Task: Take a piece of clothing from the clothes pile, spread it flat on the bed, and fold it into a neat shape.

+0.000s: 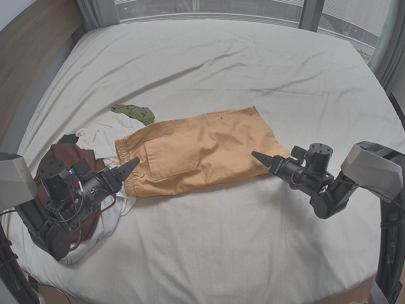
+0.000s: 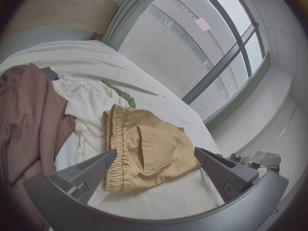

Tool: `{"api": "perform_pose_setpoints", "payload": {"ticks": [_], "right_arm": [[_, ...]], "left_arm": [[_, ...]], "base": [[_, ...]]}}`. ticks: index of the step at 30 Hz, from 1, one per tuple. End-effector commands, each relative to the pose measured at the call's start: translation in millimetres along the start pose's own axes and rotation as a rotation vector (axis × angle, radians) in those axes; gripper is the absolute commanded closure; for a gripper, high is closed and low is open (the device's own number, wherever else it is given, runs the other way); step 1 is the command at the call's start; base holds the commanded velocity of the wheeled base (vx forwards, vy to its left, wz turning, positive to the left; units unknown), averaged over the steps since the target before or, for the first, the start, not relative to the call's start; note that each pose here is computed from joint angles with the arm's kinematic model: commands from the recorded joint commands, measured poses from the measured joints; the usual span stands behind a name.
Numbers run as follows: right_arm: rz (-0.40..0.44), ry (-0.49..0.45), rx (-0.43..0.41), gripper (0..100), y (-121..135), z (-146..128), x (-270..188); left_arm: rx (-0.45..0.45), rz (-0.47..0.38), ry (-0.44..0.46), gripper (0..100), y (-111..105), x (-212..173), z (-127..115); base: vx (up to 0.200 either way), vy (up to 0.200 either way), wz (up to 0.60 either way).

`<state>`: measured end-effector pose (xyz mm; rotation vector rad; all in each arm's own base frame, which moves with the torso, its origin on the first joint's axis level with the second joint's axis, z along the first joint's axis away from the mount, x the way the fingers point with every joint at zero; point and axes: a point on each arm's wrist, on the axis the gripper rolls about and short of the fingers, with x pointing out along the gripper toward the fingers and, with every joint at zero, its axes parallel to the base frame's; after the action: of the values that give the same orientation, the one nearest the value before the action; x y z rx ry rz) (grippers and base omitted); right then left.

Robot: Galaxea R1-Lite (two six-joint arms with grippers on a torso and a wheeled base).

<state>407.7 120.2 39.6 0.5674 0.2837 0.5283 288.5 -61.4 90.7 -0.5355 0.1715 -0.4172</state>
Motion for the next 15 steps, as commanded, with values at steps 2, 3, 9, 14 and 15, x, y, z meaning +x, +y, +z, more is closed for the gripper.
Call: {"api": "perform_pose_setpoints", "payload": {"ticks": [2,3,9,14,15], "right_arm": [[0.021,0.024,0.013,0,8.5,-9.1,4.3],[0.021,0.033,0.015,0,9.1,-13.4,5.7],[0.021,0.056,0.019,0,6.8,-24.6,10.1],[0.025,0.056,0.016,0,6.3,-27.9,12.1],[0.027,0.052,0.014,0,6.3,-27.9,12.2]], "left_arm": [[-0.002,0.001,-0.001,0,0.3,0.1,0.0],[0.000,0.001,-0.001,0,0.3,0.1,0.0],[-0.001,-0.002,-0.001,0,-0.6,-0.4,0.2],[-0.002,0.000,0.002,0,0.0,-0.1,-0.5],[-0.002,0.000,0.002,0,0.0,-0.1,-0.5]], "base": [[0.000,0.000,0.00],[0.000,0.000,0.00],[0.000,0.000,0.00],[0.000,0.000,0.00],[0.000,0.000,0.00]]}}
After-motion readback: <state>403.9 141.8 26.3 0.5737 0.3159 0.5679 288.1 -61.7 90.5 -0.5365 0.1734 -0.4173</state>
